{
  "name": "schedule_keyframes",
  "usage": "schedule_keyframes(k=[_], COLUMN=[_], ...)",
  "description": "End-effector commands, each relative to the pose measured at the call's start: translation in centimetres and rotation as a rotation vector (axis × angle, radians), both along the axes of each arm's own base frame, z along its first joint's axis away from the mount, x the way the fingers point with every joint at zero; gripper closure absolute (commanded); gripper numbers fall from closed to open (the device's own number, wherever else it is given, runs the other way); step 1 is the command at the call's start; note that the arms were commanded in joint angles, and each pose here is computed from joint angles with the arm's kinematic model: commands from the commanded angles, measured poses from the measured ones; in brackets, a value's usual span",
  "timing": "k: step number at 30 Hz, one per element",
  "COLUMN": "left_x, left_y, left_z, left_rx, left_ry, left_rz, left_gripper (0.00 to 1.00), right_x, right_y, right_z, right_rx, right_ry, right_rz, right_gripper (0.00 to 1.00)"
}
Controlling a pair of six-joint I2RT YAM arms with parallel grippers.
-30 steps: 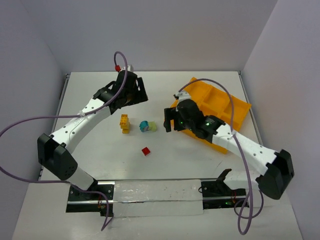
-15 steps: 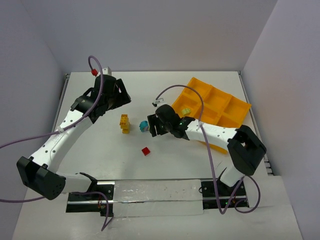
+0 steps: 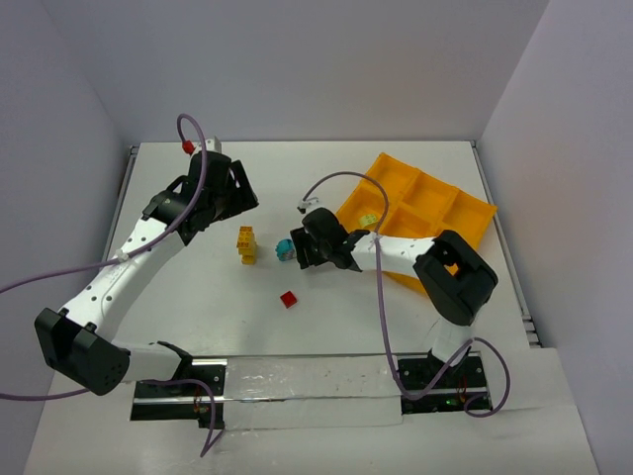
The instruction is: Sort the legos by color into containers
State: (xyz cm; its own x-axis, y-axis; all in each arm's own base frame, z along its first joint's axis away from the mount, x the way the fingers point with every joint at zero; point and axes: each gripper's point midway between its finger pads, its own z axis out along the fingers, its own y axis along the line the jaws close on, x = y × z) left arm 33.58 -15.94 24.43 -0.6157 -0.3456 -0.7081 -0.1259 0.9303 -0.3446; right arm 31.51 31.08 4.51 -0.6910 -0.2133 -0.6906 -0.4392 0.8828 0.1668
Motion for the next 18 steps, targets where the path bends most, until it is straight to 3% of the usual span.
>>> schedule_keyframes(k=[1, 11, 18], left_x=[0.3, 0.3, 0.2], left_y=[0.1, 0.3, 0.3], left_z=[0.6, 0.4, 0.2], left_rx=[-0.002, 0.006, 0.008], left_ry=[-0.019, -0.015, -0.010], left_rz=[0.003, 0.006, 0.003], left_gripper=[0.24, 0.24, 0.25], right_x=[2.7, 3.6, 3.9], right_y=[1.9, 2.9, 3.0], right_z=[1.9, 1.0, 0.8], right_rx=[0.060, 0.067, 0.060], right_ry=[-0.078, -0.072, -0.078], right_rz=[0.008, 0.023, 0.024], right_gripper=[0.34, 0.45, 0.60])
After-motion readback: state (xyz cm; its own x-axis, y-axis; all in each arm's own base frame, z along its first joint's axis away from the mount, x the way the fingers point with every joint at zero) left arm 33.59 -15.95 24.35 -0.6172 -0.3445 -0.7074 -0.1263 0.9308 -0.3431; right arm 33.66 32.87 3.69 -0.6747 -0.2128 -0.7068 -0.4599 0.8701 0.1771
